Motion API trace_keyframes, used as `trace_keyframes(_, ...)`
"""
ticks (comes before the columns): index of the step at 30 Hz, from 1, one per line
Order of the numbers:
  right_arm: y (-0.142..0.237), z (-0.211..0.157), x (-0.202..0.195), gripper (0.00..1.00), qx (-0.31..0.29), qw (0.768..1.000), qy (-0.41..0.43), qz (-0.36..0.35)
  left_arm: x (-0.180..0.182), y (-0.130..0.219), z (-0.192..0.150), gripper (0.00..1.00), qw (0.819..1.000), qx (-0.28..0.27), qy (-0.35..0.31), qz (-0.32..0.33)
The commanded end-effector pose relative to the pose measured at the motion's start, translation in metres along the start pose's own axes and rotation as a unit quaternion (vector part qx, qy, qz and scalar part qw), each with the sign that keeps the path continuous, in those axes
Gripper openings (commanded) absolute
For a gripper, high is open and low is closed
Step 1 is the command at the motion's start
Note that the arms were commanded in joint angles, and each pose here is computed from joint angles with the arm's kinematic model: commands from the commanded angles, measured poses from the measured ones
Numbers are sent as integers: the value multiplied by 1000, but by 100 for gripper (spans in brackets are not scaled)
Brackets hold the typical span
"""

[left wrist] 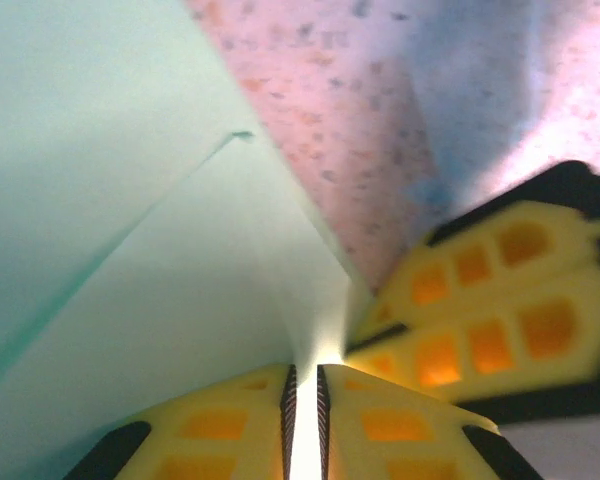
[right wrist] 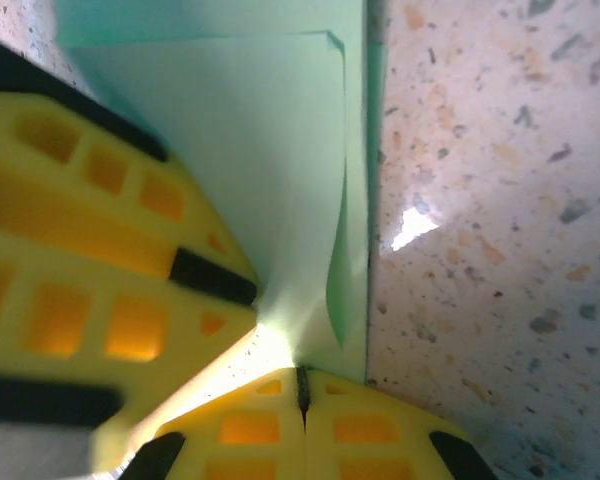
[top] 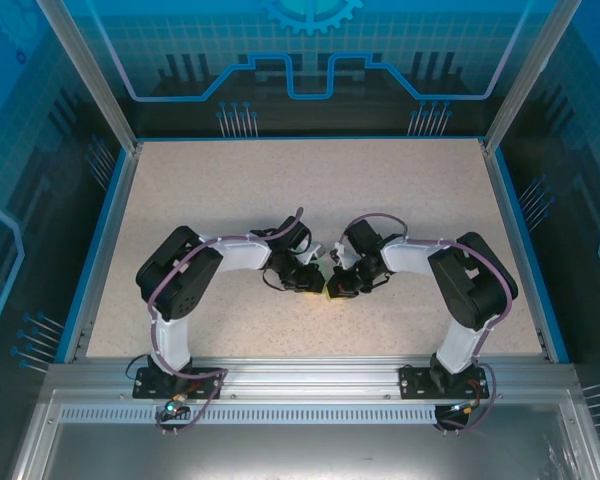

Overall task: Fold a paper plane with a square sheet of paper (fold left side to right side)
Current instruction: Third fold the triangle at the center of the table.

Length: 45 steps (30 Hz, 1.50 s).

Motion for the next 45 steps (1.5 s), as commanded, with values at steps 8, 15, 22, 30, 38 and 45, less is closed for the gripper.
trace_keyframes(8,-14,-27,-53,0,42,993,-37,-102,34,-2,4,17,997,-17,32,65)
trace_keyframes(15,-13,-28,-53,0,44,993,-35,-104,52,20,1,17,995,-30,40,88)
trace_keyframes(22,-12,-29,-53,0,47,993,-36,-105,79,41,-6,17,992,-37,59,108)
trace_keyframes(30,-7,-21,-40,0,29,996,-19,-83,93,66,-5,21,990,-61,74,102)
trace_keyframes(38,35,11,-3,23,-74,993,62,-63,53,95,1,42,990,-121,64,41)
trace_keyframes(45,77,16,-1,43,-151,972,131,-122,32,98,2,58,981,-159,107,-39)
Point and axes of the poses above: each hand's point on the last joint's axis, 136 mm out from that joint toward the fingers, its own y axis back along the fingers, its own x axis along the line the jaws close on, z = x × y, the point moved 1 cm from there along y, back along the fingers, and after that the axes turned 4 degrees about -y, right-handed, at the moved point
